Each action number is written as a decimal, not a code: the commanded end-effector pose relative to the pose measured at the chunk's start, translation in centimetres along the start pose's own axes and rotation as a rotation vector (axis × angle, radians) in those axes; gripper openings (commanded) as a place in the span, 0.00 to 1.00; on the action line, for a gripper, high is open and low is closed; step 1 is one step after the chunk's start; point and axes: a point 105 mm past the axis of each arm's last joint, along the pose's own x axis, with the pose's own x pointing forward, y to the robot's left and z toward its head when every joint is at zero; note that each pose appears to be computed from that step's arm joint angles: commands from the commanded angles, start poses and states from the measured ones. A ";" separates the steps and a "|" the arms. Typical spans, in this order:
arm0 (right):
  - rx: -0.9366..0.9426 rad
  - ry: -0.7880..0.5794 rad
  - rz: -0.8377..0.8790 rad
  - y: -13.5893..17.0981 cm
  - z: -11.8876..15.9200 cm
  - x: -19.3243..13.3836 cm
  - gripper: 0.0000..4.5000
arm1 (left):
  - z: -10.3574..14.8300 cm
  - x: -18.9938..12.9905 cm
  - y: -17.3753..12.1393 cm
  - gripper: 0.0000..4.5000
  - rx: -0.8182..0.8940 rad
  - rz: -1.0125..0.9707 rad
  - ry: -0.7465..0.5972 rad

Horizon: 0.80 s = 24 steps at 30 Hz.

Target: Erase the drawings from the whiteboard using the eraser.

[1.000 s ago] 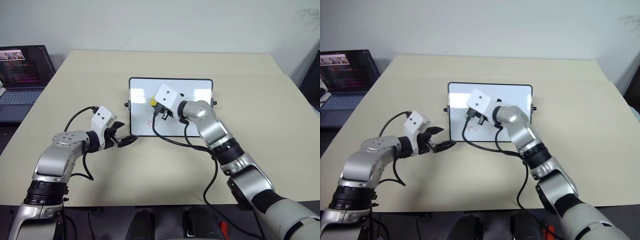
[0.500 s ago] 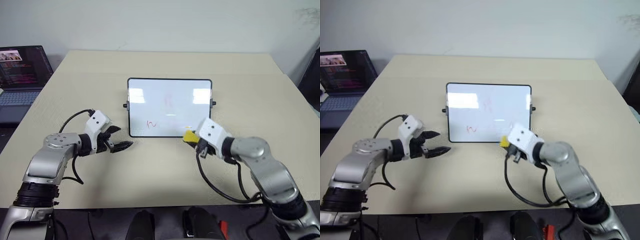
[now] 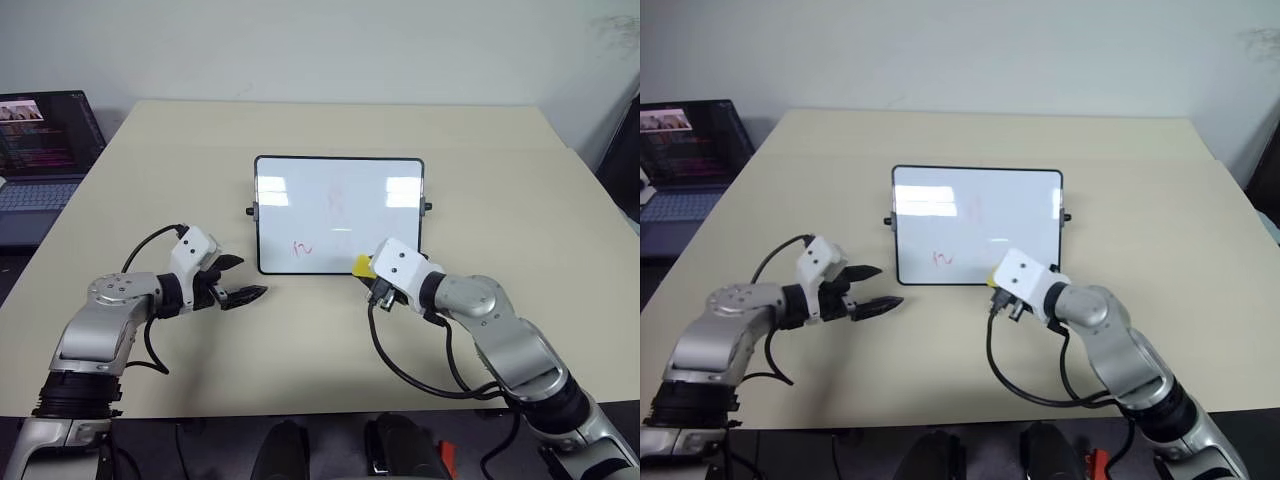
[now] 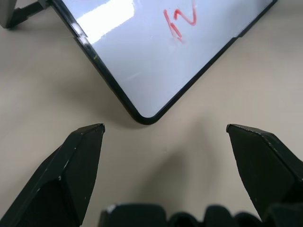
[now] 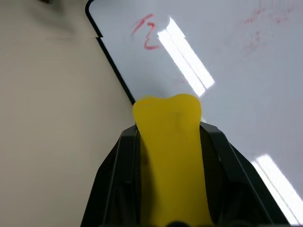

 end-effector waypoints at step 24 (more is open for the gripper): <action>-0.547 -0.024 0.030 -0.1 3.1 9.3 0.29 | 1.7 0.0 -0.6 1.00 0.048 -0.038 -0.053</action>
